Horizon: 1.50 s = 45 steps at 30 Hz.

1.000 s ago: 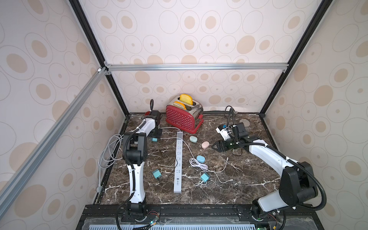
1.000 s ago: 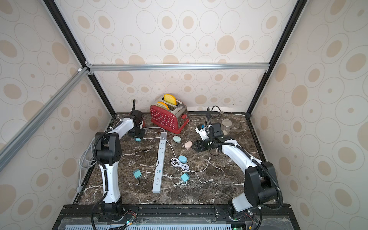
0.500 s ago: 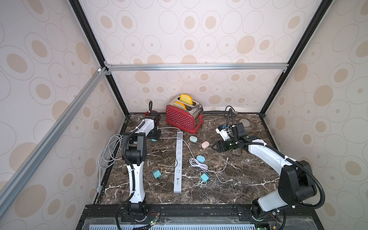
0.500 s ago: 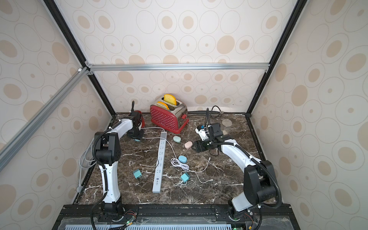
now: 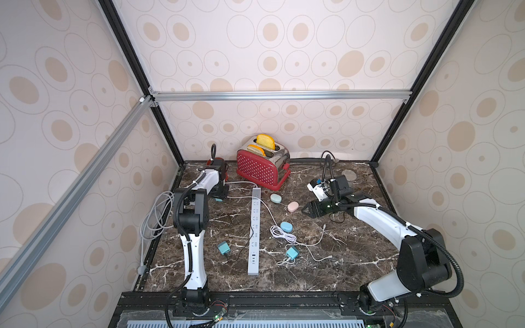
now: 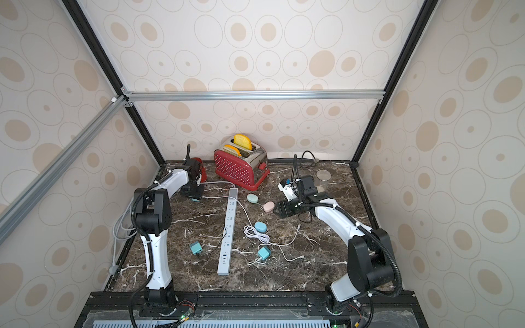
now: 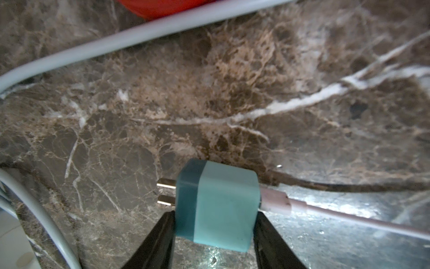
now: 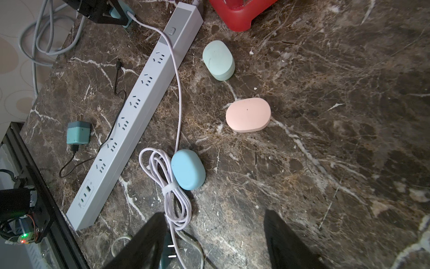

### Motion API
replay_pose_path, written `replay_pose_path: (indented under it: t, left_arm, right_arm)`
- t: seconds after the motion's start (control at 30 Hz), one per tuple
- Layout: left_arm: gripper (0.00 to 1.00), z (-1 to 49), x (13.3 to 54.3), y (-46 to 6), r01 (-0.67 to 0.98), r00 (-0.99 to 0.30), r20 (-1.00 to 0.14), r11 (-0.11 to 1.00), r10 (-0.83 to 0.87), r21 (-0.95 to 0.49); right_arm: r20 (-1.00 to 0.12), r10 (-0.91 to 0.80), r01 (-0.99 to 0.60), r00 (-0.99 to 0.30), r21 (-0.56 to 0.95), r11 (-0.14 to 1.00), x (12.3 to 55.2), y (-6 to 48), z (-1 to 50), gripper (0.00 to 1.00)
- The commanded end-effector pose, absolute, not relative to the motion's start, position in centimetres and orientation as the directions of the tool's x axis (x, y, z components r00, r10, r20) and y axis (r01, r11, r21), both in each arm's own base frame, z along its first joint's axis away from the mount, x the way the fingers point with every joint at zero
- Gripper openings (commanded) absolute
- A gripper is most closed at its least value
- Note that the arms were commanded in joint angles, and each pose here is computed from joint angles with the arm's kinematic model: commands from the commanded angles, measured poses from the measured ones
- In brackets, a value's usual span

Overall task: Charge the bluetooth headset
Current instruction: Pick up the plug from the center of the board.

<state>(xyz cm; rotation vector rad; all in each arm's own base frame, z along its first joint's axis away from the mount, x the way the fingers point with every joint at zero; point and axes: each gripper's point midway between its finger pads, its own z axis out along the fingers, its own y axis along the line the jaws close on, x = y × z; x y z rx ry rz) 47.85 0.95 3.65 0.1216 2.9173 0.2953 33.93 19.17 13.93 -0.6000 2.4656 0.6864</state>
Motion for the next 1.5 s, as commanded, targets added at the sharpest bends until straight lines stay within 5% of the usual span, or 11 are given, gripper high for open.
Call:
replay_pose_path:
  t: [0.0,0.23,0.4,0.57,0.7,0.93,1.1,1.47]
  left_arm:
    - [0.54,3.8,47.9,1.0,0.084,-0.978,-0.172,0.976,0.120,0.202]
    - [0.44,3.9,48.3,0.6,0.083,-0.977,-0.180,0.980,0.116,0.183]
    - [0.43,7.1,48.5,-1.1,0.048,-0.956,-0.285,0.996,0.068,0.077]
    - [0.38,13.1,48.2,-5.5,0.010,-0.877,-0.469,0.974,-0.100,-0.228]
    - [0.35,18.3,48.1,-9.1,0.011,-0.762,-0.552,0.846,-0.337,-0.532]
    - [0.39,24.8,46.2,-13.3,0.082,-0.633,-0.501,0.593,-0.589,-0.801]
    - [0.39,26.8,45.3,-14.9,0.065,-0.603,-0.342,0.383,-0.721,-0.921]
    - [0.37,28.9,42.8,-16.9,0.028,-0.643,-0.254,0.309,-0.722,-0.951]
  right_arm:
    - [-0.591,-0.297,-0.559,-0.750,0.325,0.763,33.8,19.5,15.0,0.70]
    - [-0.597,-0.298,-0.564,-0.745,0.325,0.759,33.6,19.5,15.3,0.70]
    - [-0.623,-0.280,-0.574,-0.730,0.336,0.747,33.5,20.0,16.0,0.69]
    - [-0.703,-0.181,-0.597,-0.687,0.406,0.692,33.0,22.7,17.7,0.66]
    - [-0.727,-0.039,-0.577,-0.685,0.509,0.639,32.7,25.5,19.7,0.65]
    - [-0.687,0.178,-0.495,-0.705,0.655,0.571,33.5,29.4,23.2,0.66]
    - [-0.770,0.142,-0.563,-0.622,0.566,0.602,33.7,32.1,24.1,0.65]
    - [-0.897,0.074,-0.749,-0.436,0.408,0.523,32.3,34.7,26.0,0.60]
